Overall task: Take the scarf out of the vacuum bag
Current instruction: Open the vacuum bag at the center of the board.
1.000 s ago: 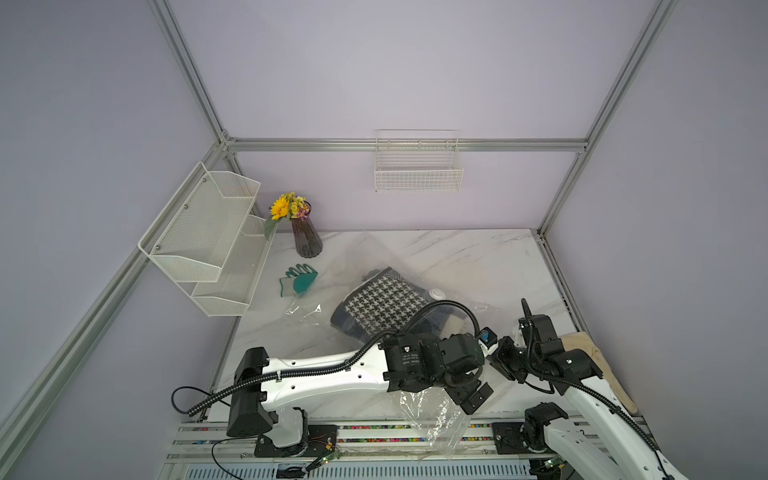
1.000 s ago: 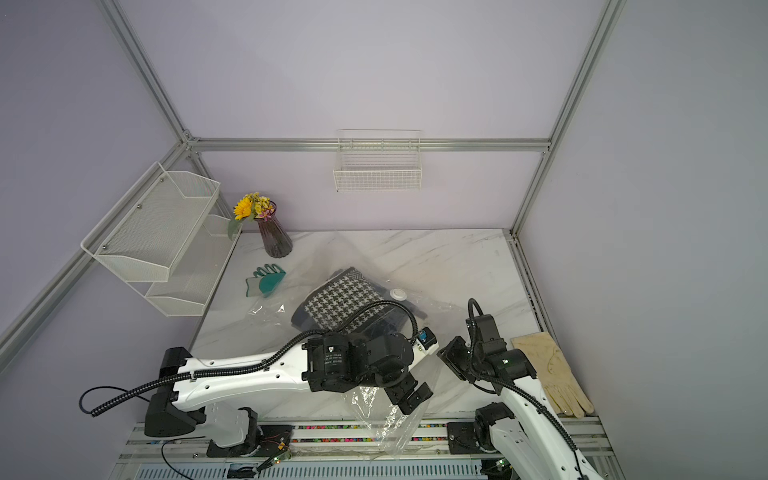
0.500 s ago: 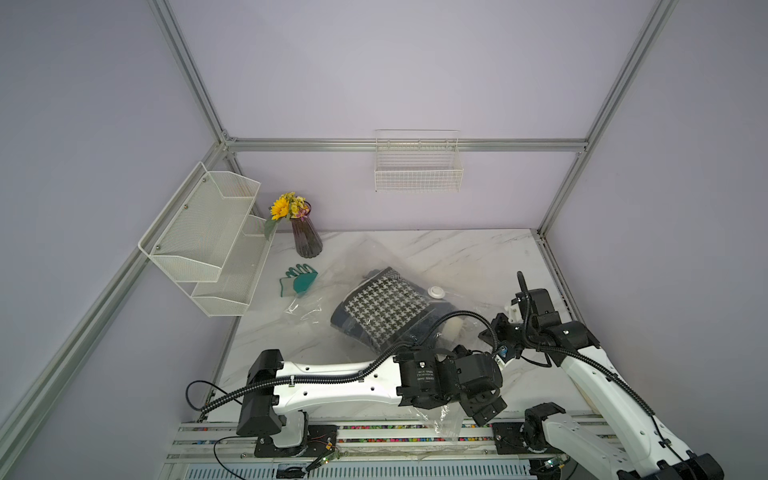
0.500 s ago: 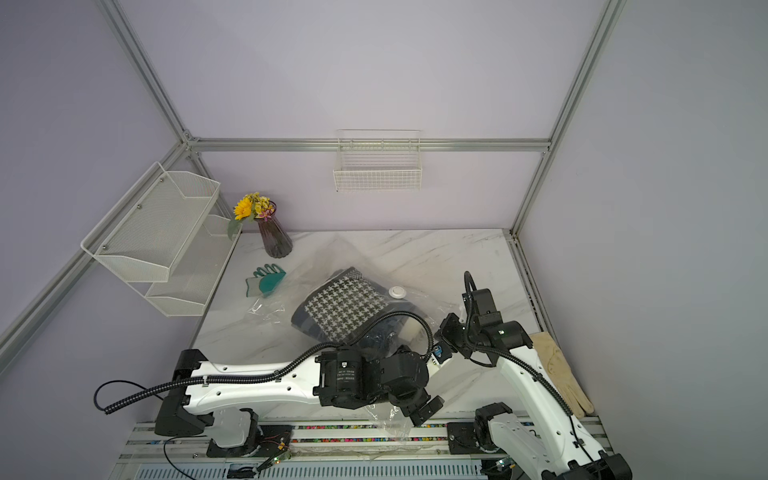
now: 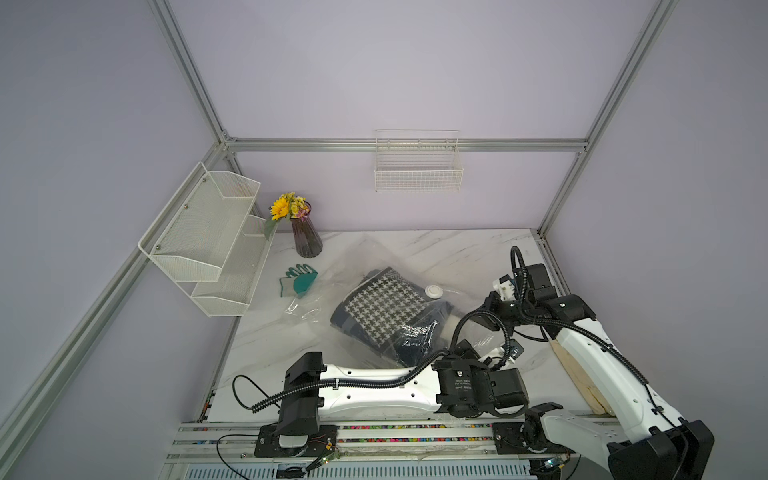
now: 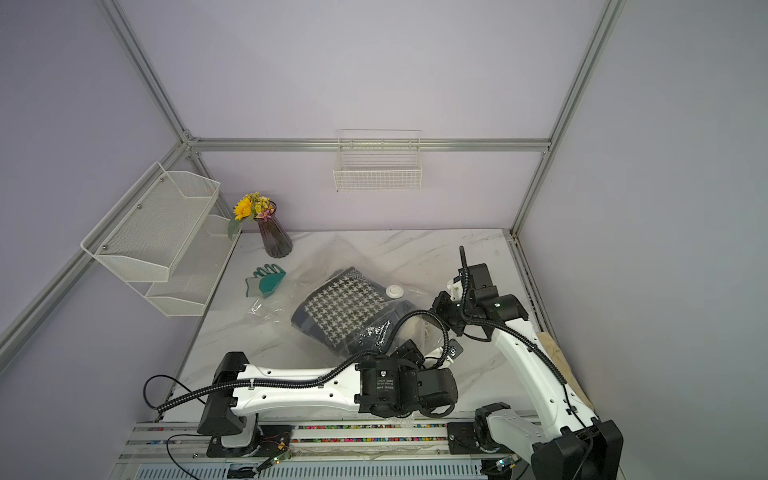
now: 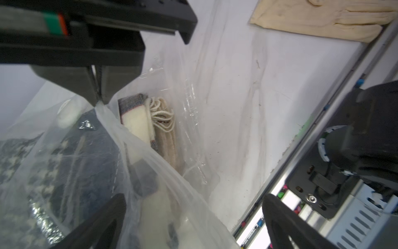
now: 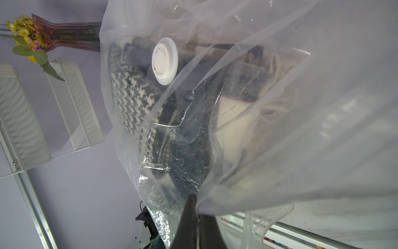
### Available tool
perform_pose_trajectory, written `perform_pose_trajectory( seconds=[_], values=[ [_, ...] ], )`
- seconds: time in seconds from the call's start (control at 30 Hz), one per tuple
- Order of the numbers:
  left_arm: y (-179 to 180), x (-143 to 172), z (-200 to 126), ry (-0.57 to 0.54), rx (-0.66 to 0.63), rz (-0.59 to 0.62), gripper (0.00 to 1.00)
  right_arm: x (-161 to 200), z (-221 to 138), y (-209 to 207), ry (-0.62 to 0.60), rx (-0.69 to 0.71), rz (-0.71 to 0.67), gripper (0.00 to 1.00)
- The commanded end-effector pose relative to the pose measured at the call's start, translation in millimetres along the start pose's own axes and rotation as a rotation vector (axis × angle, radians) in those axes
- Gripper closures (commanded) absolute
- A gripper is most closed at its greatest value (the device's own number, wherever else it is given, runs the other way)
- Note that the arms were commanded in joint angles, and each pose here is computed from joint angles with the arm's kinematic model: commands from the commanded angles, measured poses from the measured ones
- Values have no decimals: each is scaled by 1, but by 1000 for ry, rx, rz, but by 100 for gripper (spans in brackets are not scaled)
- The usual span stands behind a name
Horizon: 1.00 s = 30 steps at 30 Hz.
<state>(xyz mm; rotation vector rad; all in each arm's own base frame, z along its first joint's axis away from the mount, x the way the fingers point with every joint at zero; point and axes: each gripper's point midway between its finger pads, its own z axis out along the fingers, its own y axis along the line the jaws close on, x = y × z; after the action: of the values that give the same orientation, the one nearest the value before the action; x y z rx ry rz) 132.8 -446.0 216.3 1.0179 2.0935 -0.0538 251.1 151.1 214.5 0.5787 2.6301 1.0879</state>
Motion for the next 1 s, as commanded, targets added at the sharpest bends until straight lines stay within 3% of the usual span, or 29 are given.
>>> perform_pose_trajectory(
  seconds=[0.0, 0.17, 0.43, 0.77, 0.83, 0.97],
  values=[
    [38, -4, -6, -13, -213, -83, 0, 6, -7, 18, 29, -60, -17, 100],
    [44, 9, 4, 20, -288, -75, 0, 8, -11, 27, 42, -93, -19, 100],
    [80, 35, 13, 46, -300, -235, 6, 10, -13, 30, 49, -110, -25, 100],
    [107, 48, 17, 33, -217, -306, 55, 0, -4, 24, 35, -75, -48, 100],
    [109, 49, 17, 30, -208, -307, 57, -1, -3, 24, 28, -73, -63, 89],
    [117, 46, 18, 22, -187, -321, 66, -5, -14, 28, -28, -70, -113, 53]
  ],
)
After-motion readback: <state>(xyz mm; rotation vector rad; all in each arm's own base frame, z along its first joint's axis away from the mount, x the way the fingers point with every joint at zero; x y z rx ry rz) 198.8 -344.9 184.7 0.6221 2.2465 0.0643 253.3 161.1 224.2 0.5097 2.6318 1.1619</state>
